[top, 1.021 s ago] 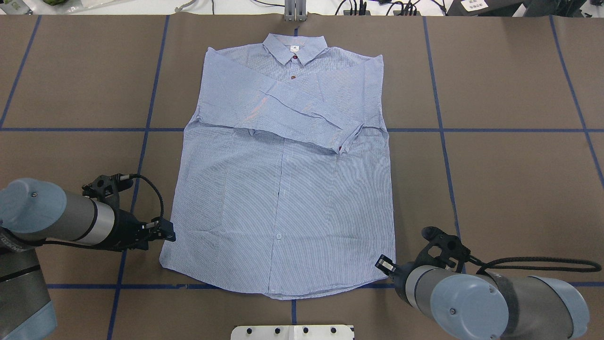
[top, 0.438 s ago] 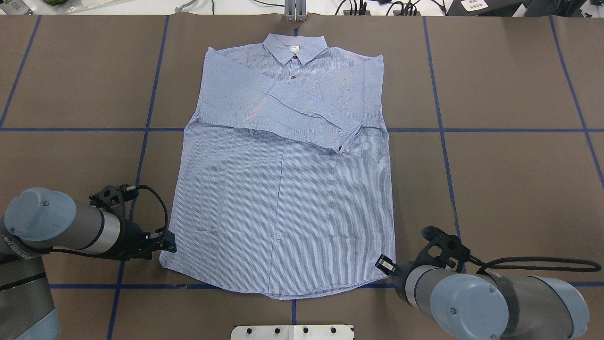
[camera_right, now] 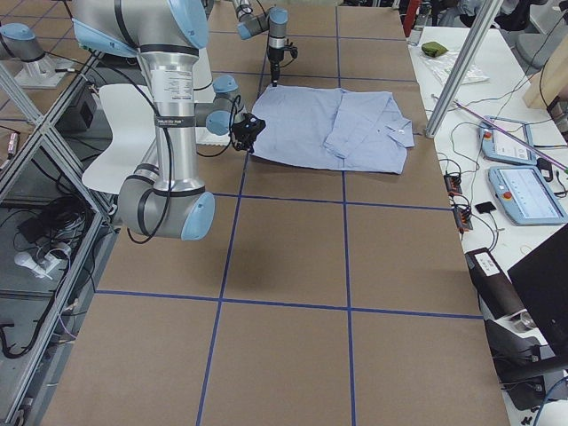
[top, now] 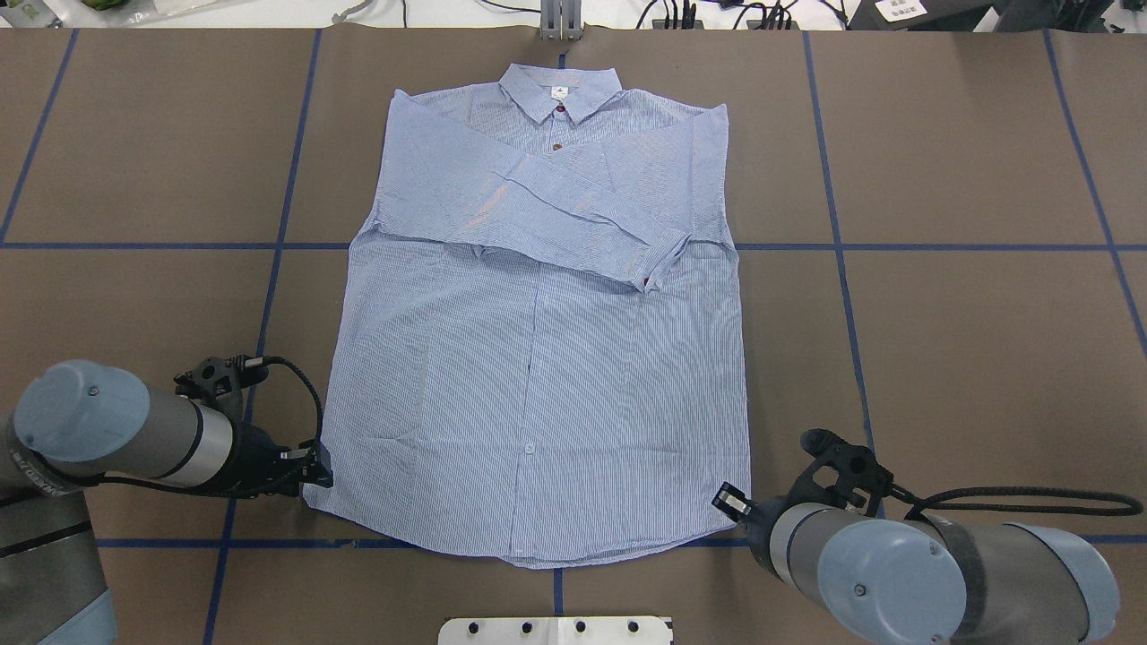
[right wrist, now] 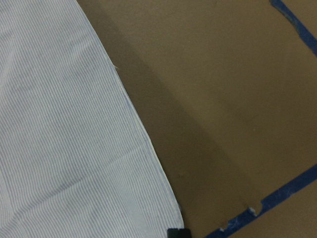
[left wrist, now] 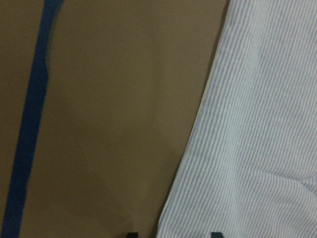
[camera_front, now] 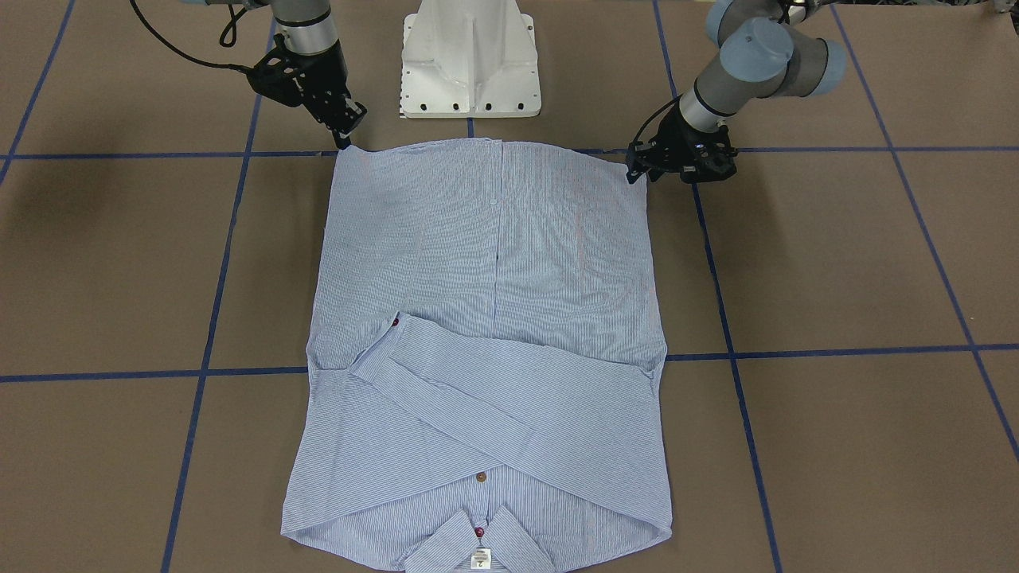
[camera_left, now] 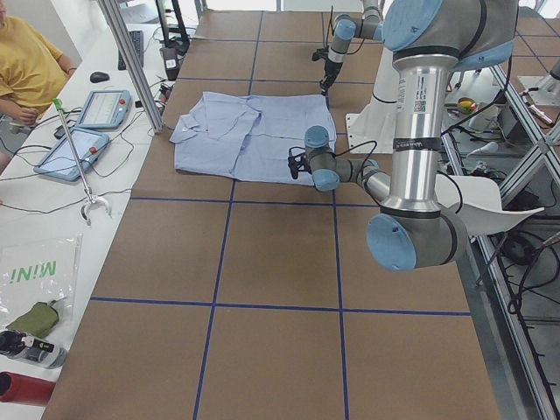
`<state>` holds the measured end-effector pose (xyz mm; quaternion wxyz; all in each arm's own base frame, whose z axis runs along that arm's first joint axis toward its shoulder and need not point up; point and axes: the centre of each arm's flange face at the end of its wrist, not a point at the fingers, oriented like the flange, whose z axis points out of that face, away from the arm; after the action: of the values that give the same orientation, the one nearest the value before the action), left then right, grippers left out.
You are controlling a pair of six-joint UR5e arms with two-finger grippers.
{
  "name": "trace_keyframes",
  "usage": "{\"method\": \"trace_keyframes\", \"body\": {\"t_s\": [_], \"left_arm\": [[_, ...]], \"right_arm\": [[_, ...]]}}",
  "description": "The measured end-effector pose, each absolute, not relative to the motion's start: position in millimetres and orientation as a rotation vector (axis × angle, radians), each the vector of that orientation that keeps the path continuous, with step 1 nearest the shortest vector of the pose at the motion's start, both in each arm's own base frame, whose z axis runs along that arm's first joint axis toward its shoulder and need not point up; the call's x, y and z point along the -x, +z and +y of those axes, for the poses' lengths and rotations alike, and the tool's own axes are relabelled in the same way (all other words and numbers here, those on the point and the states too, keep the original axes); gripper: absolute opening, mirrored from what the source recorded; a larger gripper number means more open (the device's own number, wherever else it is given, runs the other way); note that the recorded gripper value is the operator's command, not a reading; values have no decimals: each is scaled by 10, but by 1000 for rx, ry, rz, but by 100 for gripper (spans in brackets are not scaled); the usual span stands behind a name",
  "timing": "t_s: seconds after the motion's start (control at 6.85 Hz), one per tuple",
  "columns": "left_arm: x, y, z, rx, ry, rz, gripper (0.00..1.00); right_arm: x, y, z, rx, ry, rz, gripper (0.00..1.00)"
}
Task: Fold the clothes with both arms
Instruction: 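Lower both grippers to the hem corners nearest the robot and grasp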
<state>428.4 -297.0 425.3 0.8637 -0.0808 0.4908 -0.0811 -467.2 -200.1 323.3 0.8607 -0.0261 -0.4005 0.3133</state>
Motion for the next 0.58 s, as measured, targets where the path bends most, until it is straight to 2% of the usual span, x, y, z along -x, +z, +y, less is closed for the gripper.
{"method": "trace_keyframes", "body": {"t_s": [0.15, 0.29, 0.44, 0.58], "left_arm": [[-4296, 4261, -2957, 172, -168, 1027, 51], [-4309, 4274, -2946, 174, -166, 1024, 37], [-4321, 4283, -2935, 176, -163, 1023, 0], [-4325, 4293, -2930, 177, -163, 1020, 0]], "right_arm": [[4672, 3232, -2001, 55, 657, -840, 0], [4672, 3232, -2000, 55, 657, -840, 0], [4673, 3233, -1998, 55, 657, -840, 0], [4673, 3232, -1995, 55, 656, -840, 0]]}}
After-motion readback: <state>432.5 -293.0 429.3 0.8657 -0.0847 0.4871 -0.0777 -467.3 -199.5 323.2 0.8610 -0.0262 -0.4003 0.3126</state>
